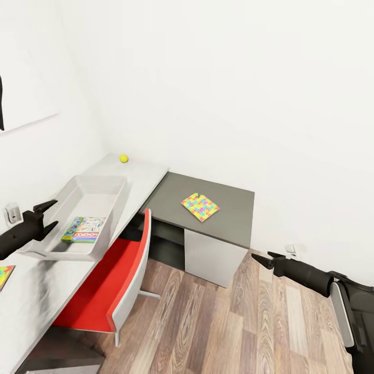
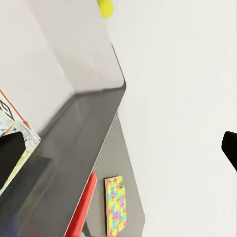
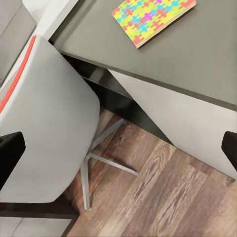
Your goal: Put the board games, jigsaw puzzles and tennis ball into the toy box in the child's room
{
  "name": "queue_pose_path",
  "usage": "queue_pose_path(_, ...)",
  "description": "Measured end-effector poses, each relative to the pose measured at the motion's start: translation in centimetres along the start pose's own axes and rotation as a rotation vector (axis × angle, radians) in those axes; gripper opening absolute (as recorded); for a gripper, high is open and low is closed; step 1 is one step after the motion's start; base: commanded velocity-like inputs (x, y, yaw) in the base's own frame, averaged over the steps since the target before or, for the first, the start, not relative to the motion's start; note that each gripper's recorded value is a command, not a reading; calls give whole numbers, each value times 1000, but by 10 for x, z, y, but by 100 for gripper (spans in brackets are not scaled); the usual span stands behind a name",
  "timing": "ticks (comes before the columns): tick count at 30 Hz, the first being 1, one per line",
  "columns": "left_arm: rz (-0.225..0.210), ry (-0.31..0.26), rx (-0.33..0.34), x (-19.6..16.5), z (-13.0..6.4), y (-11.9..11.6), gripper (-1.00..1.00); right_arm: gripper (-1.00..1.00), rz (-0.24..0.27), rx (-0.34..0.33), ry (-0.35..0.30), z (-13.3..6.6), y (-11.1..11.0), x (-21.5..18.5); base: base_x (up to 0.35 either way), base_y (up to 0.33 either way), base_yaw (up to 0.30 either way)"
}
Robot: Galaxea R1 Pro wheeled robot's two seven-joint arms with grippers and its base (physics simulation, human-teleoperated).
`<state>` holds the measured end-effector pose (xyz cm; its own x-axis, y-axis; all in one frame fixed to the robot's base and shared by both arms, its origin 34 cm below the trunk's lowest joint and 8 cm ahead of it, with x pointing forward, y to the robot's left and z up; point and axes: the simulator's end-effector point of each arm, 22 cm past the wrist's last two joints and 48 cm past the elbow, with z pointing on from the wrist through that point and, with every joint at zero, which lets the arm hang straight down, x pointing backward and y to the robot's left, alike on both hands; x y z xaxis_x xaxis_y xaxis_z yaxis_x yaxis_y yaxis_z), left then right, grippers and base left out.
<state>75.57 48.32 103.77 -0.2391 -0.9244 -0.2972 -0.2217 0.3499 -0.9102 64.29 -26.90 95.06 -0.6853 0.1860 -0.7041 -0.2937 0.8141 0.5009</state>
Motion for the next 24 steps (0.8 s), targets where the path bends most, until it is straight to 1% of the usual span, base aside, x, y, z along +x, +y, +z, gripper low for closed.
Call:
queue_pose_path(1,7,-2,16,0,-1,-7,100,100,0,0,0,0,0,0,-13,0,0)
queue_pose_path(2,7,-2,16,0,-1,-7,100,100,0,0,0,0,0,0,-10,0,0)
queue_pose_path(3,13,-3,34,0,-2,-15,100,100,0,0,0,0,0,0,-10,0,0)
queue_pose_path(4,13,-3,34,0,-2,-15,100,100,0,0,0,0,0,0,-8,0,0)
queue_pose_path(6,25,-3,75,2,-5,-33,100,100,-2,1,-1,-1,0,-1,-6,0,0)
queue_pose_path(7,26,-3,74,2,-5,-33,100,100,-2,1,-1,-1,0,-1,-5,0,0)
queue_pose_path(9,44,-3,121,5,-10,-53,100,100,-8,1,-5,-2,1,-2,-4,0,0)
queue_pose_path(10,45,-2,121,6,-10,-53,100,100,-8,1,-5,-2,1,-2,-3,0,0)
queue_pose_path(11,56,-2,146,8,-13,-65,100,100,-12,0,-7,-2,2,-3,-3,0,0)
queue_pose_path(12,57,-2,145,8,-13,-65,100,100,-12,1,-7,-2,2,-3,-3,0,0)
queue_pose_path(14,84,1,196,14,-18,-89,100,100,-19,0,-12,-3,4,-6,-2,0,0)
queue_pose_path(15,85,1,196,15,-18,-89,100,100,-19,0,-12,-3,4,-6,-2,0,0)
queue_pose_path(18,125,22,260,32,-22,-121,100,100,-26,0,-17,-4,5,-8,-1,0,0)
queue_pose_path(19,127,22,259,32,-22,-121,100,100,-26,0,-17,-4,5,-8,0,0,0)
queue_pose_path(21,142,43,288,45,-22,-135,100,100,-31,0,-21,-5,6,-9,0,0,0)
queue_pose_path(22,143,43,288,46,-22,-135,100,100,-31,0,-21,-5,6,-9,0,0,0)
queue_pose_path(24,154,65,309,57,-21,-144,100,100,-33,0,-22,-5,6,-8,0,0,0)
